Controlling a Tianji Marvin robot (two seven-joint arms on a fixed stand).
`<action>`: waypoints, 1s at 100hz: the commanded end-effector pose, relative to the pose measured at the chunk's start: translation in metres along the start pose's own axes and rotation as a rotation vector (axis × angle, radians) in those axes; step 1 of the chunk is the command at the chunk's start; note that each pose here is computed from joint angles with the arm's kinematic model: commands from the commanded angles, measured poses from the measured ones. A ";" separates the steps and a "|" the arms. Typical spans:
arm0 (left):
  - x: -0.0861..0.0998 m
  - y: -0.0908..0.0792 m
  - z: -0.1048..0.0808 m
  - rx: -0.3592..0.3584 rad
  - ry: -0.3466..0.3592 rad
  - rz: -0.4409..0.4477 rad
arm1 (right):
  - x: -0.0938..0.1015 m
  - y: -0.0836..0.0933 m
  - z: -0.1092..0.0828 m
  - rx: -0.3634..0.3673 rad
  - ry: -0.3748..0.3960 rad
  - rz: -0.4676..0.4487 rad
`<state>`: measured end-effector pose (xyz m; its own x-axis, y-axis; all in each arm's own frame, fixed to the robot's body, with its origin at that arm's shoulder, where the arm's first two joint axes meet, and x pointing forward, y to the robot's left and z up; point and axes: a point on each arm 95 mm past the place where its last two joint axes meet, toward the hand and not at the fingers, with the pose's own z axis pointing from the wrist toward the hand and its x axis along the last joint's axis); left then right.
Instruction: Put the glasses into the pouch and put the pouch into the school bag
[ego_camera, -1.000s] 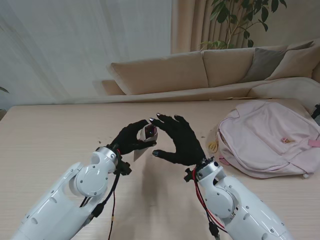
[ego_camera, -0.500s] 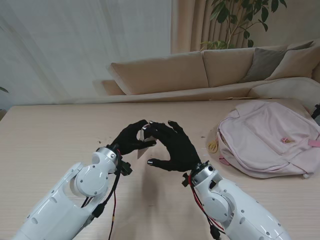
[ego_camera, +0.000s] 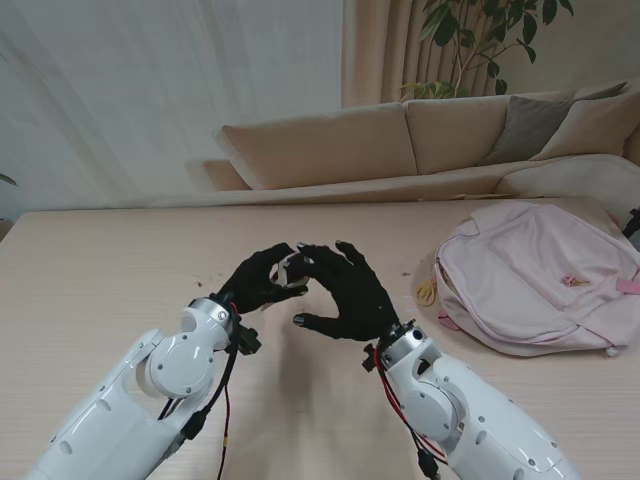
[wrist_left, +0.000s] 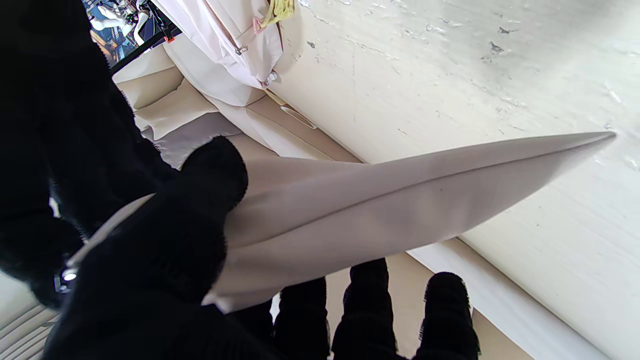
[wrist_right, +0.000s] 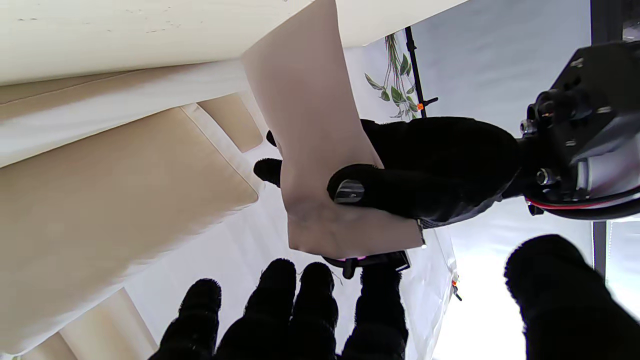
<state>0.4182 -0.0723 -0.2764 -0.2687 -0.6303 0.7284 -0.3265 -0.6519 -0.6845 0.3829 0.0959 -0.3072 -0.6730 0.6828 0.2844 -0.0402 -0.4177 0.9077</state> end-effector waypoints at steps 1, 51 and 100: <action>0.018 -0.004 0.002 0.007 0.050 -0.025 | -0.004 -0.013 -0.006 0.062 -0.015 -0.015; 0.026 -0.003 0.001 0.028 0.072 -0.098 | -0.006 -0.024 -0.001 0.126 0.013 -0.094; 0.016 -0.002 0.004 0.038 0.044 -0.057 | -0.006 0.011 0.005 -0.042 0.029 0.034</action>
<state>0.4161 -0.0797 -0.2713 -0.2676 -0.5810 0.7687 -0.3133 -0.7019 -0.6396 0.3958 0.0869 -0.2995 -0.6914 0.6622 0.2889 -0.0595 -0.4507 0.8907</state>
